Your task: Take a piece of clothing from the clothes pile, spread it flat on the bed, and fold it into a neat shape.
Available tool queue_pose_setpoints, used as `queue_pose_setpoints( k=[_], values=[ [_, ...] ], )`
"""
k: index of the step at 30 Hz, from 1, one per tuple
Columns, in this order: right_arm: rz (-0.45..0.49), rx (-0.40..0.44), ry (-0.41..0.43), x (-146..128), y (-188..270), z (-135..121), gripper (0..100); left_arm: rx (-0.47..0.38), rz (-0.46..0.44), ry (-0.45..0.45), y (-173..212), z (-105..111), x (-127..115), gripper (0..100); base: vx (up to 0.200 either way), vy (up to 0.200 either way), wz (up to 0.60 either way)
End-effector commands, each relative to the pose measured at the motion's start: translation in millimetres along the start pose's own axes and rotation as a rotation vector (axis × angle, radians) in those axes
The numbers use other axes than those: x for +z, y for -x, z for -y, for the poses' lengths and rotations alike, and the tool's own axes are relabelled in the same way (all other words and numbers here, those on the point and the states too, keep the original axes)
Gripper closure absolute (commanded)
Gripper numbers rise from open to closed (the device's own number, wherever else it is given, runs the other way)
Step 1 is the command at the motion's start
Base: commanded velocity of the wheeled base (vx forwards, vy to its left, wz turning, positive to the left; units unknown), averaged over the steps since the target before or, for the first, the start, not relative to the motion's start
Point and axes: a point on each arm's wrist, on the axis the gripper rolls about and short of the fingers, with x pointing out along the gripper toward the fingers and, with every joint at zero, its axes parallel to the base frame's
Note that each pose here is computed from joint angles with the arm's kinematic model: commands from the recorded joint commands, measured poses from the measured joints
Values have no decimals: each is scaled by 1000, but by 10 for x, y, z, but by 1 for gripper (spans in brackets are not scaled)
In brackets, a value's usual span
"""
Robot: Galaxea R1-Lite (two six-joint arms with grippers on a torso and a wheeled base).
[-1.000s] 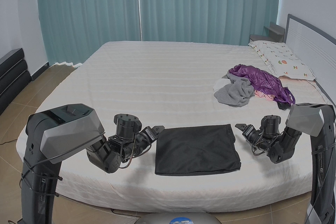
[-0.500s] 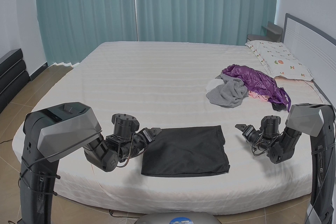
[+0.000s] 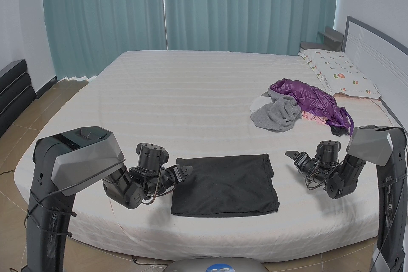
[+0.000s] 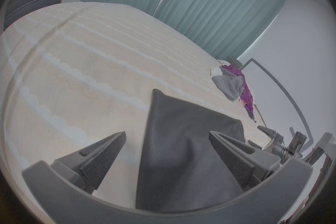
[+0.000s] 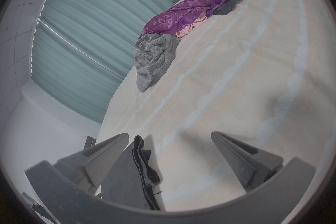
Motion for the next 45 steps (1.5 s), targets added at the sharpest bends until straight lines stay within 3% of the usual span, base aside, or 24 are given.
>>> queue_pose_setpoints(
  k=[1,10,11,45],
  values=[
    [-2,0,2,-5,-4,1,0,16,-29,-9,-69,-60,-104,0,0,0,0],
    [-4,-5,1,-19,-12,20,0,2,-44,-18,-96,-24,-145,0,0,0,0],
    [-3,-4,1,-17,-14,17,0,-2,-51,-16,-98,-21,-144,100,0,0,0],
    [-3,-4,1,-18,-12,19,0,19,-18,23,-87,-2,-107,100,0,0,0]
  ],
)
